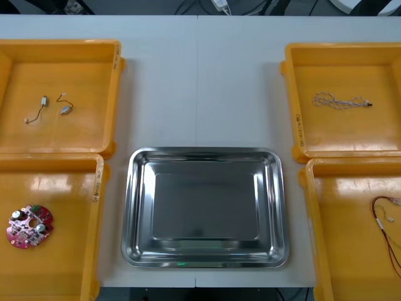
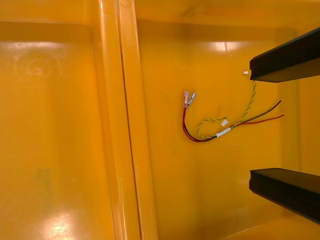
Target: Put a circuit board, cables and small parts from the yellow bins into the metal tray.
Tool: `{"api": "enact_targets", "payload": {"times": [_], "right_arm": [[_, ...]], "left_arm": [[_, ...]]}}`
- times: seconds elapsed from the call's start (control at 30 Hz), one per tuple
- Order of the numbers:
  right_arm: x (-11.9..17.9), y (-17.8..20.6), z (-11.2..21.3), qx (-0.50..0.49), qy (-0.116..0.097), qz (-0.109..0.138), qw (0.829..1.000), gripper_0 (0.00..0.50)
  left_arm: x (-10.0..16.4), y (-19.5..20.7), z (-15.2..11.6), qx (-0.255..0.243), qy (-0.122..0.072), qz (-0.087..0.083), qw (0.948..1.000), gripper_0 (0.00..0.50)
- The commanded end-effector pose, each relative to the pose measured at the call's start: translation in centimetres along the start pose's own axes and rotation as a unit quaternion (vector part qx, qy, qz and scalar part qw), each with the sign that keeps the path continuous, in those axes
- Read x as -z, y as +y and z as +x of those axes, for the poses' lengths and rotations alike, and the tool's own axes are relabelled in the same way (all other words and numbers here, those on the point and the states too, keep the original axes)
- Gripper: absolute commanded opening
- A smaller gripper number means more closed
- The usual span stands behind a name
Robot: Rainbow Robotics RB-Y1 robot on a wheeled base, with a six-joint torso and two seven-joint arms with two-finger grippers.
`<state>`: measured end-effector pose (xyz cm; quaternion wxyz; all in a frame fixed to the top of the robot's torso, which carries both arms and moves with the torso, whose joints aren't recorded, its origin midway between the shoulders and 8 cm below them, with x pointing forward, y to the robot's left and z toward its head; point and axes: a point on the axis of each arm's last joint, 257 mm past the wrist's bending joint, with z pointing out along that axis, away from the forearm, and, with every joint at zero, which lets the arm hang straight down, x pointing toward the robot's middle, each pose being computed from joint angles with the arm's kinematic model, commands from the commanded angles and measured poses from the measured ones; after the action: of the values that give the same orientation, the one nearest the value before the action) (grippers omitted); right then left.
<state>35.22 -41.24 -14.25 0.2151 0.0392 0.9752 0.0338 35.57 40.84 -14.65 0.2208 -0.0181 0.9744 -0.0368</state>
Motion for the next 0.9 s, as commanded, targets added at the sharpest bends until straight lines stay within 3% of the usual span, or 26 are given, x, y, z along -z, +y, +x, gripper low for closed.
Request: {"api": "enact_targets", "payload": {"times": [0.03, 0.9], "right_arm": [[0.65, -0.42, -0.04, 0.004, -0.013, 0.006, 1.0, 0.5], [0.65, -0.42, -0.04, 0.004, -0.013, 0.006, 1.0, 0.5]], "left_arm": [[1.19, 0.78, 0.09, 0.016, -0.008, -0.014, 0.9997, 0.5], [1.19, 0.78, 0.09, 0.016, -0.008, -0.014, 0.9997, 0.5]]}}
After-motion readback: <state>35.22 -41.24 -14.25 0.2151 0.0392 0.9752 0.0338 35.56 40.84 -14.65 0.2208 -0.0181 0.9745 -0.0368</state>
